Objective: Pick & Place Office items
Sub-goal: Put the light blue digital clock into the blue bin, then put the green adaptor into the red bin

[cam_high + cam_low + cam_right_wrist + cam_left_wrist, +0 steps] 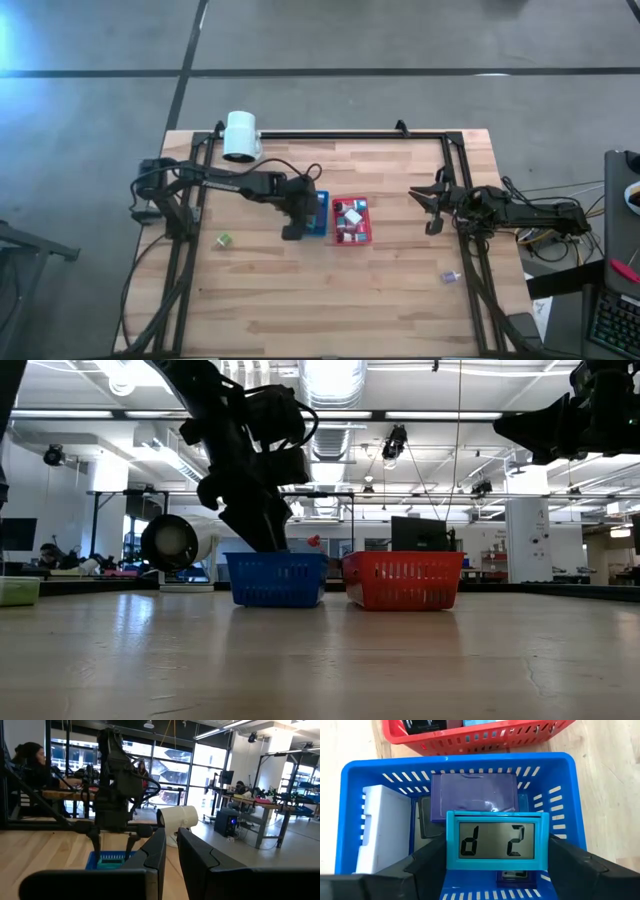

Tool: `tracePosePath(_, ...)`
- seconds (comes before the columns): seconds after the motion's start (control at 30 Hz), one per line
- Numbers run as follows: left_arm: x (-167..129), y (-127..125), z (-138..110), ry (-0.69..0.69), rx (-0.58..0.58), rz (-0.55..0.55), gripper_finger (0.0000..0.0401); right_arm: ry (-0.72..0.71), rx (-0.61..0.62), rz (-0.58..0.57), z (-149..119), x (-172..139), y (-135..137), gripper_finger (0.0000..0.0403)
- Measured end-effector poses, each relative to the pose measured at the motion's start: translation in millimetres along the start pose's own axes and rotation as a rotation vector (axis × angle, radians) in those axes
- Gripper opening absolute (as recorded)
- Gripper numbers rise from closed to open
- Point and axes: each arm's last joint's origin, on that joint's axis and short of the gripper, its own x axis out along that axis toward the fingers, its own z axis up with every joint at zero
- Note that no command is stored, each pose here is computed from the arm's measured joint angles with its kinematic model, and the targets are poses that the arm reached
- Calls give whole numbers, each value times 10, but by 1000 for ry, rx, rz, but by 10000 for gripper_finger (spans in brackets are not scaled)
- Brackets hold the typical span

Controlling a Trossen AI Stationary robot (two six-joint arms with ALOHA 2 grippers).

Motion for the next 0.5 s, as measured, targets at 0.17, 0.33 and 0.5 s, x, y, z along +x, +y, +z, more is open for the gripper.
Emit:
tracePosePath(0.17,-17,-1,4,-8,-8,3,299,0,2,0,0,0,0,43)
tracePosePath(0.33,4,0,-29,13,-18,9,383,0,2,0,0,0,0,43)
tracePosePath(0.5,-32,-1,-11,-3,-8,13,375,1,1,0,-1,0,0,43)
